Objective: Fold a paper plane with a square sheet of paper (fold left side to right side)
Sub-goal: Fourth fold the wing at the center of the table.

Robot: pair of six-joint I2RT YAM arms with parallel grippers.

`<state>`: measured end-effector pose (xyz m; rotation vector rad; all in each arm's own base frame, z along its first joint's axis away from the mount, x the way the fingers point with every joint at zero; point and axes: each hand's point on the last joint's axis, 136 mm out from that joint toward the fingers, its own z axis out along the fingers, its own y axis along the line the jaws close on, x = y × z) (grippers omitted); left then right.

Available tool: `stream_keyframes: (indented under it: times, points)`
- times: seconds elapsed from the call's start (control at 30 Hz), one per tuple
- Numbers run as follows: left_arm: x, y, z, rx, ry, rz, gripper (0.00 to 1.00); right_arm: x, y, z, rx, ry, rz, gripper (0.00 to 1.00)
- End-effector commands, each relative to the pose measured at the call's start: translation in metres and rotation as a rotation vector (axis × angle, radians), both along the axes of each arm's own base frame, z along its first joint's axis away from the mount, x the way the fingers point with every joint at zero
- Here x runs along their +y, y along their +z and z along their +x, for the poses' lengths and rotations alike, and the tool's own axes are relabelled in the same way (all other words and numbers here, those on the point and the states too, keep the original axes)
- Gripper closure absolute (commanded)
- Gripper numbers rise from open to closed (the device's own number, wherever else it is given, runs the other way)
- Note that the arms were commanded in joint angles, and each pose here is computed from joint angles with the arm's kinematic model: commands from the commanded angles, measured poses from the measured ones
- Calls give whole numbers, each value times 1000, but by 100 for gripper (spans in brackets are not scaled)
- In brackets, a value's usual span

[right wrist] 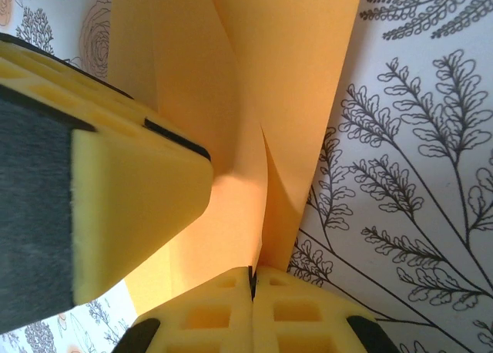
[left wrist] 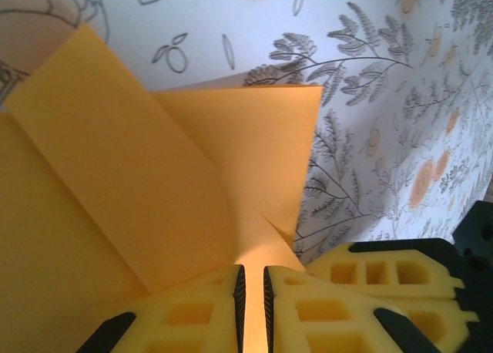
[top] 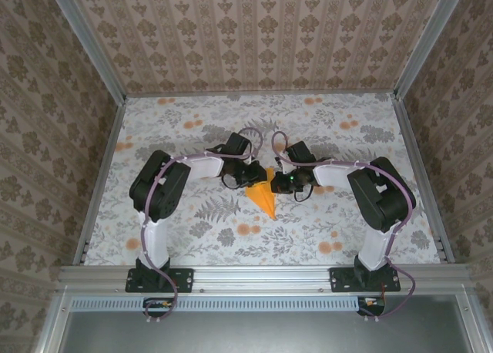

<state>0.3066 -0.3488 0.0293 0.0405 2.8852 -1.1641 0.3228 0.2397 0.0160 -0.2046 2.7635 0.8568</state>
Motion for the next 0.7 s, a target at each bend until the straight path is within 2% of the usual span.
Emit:
stream_keyframes:
  times: [0.0, 0.23, 0.47, 0.57, 0.67]
  points:
    - [7, -14, -3, 12, 6, 41, 83, -17, -25, -16, 75, 3, -114, 100]
    - [20, -34, -12, 44, 24, 99, 83, -13, -19, -11, 58, -5, -95, 95]
    - [30, -49, -20, 69, 37, 133, 83, -7, 28, 7, -31, -46, -1, 76]
    - [31, -52, -21, 74, 39, 140, 83, -12, 47, 1, -57, -47, 0, 70]
    - [31, -52, -21, 72, 38, 140, 83, -12, 60, -15, -48, -21, 21, 70]
